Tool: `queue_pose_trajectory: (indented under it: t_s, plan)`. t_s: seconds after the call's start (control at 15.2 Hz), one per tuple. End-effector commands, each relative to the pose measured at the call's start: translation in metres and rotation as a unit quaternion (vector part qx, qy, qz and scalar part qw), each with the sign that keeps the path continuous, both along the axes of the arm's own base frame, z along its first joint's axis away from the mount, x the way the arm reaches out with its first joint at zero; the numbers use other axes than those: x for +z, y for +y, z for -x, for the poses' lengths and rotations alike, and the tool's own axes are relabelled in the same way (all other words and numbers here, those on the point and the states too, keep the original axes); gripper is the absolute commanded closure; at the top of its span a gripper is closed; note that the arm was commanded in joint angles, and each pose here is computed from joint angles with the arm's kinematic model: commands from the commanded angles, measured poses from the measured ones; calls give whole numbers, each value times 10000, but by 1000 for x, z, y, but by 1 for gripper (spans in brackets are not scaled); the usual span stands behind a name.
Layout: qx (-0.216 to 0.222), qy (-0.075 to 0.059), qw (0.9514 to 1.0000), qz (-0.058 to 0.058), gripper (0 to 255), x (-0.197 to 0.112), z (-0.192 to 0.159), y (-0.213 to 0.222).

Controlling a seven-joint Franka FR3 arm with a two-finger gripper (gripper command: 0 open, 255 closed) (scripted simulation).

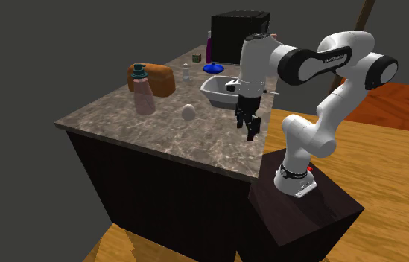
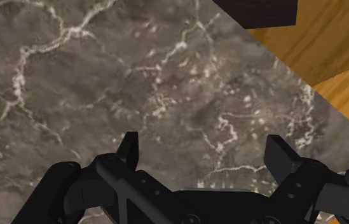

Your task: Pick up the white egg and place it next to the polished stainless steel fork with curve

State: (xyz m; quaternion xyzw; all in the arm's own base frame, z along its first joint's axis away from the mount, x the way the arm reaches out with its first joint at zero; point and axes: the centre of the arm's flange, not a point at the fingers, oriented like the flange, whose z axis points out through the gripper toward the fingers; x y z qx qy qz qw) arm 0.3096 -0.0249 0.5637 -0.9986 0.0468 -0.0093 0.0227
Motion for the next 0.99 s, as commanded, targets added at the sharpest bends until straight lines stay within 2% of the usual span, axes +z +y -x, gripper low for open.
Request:
queue_pose_trajectory:
  t_s: [0.0, 0.46, 0.92]
  plan:
    - [0, 0, 10000, 0, 0, 0, 0, 0]
    - [-393, -770, 9962, -71, 0, 8, -32, -73]
    - [-783, -1535, 9849, -141, 0, 20, -56, -149]
